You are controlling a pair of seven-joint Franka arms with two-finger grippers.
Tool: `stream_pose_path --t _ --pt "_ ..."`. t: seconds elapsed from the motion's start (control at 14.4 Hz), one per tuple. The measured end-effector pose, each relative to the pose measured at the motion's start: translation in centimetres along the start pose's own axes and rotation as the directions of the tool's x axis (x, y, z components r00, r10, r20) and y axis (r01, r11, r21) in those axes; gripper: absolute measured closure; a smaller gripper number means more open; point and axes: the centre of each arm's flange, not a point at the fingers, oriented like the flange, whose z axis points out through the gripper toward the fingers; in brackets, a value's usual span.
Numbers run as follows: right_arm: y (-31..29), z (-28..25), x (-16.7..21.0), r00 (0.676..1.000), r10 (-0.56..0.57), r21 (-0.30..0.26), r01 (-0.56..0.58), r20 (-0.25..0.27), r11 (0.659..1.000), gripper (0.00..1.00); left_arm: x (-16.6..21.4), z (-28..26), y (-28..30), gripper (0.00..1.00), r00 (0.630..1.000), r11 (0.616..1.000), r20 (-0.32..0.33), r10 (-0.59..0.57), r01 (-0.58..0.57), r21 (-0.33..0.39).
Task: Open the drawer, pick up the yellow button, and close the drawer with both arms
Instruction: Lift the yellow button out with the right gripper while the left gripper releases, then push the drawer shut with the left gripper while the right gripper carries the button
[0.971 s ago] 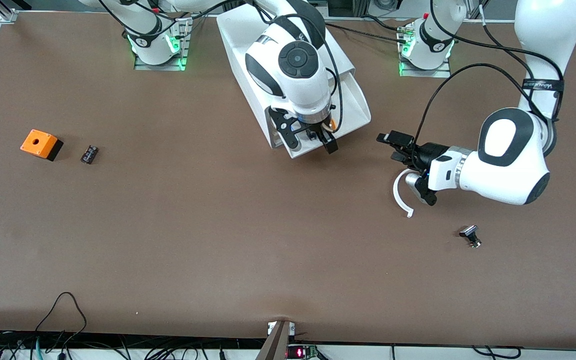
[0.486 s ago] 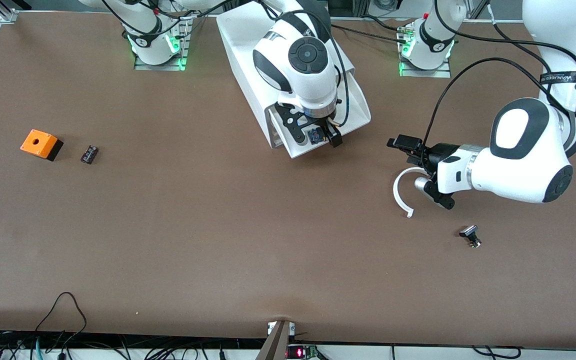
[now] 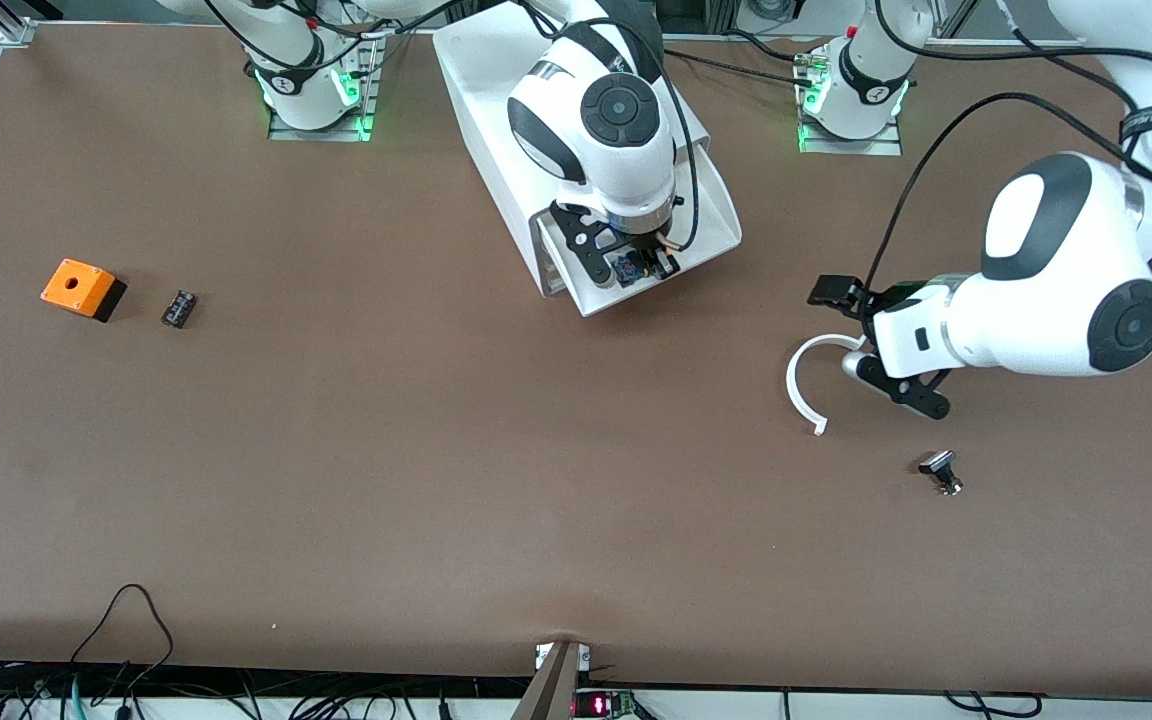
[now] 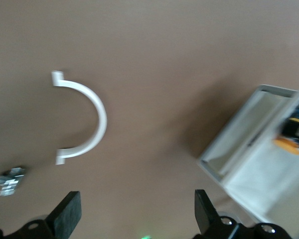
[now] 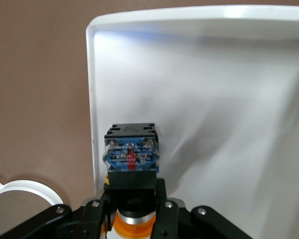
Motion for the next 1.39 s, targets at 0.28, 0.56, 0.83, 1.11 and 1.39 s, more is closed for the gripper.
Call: stream_pose_path --t 0.28,0.56,0.83,1.11,1.39 --pt "-0.3 -1.1 0.6 1.0 0.007 0.0 -0.007 -0.004 1.0 0.67 0.2 -1.7 1.5 0.0 0.999 0.968 0.015 0.038 -0.04 0.247" --pt "-1.4 -6.2 3.3 1.0 -0.011 0.061 0.01 0.008 0.998 0.67 1.1 -2.7 4.9 0.0 0.998 0.935 -0.003 0.066 -0.06 0.349" --pt "-1.5 -12.2 8.2 0.985 -0.174 0.083 0.174 -0.002 0.981 0.67 1.6 -2.8 4.8 0.0 0.969 0.932 -0.12 -0.216 0.241 0.271" --pt "-1.1 -16.3 17.5 0.897 -0.442 0.011 0.442 -0.016 0.897 0.67 3.2 -0.2 5.6 0.0 0.843 0.84 -0.165 -0.512 0.532 0.112" --pt "-0.5 -16.4 27.6 0.771 -0.637 -0.111 0.632 -0.015 0.767 0.67 5.0 4.1 7.9 0.01 0.795 0.806 -0.217 -0.567 0.59 0.052"
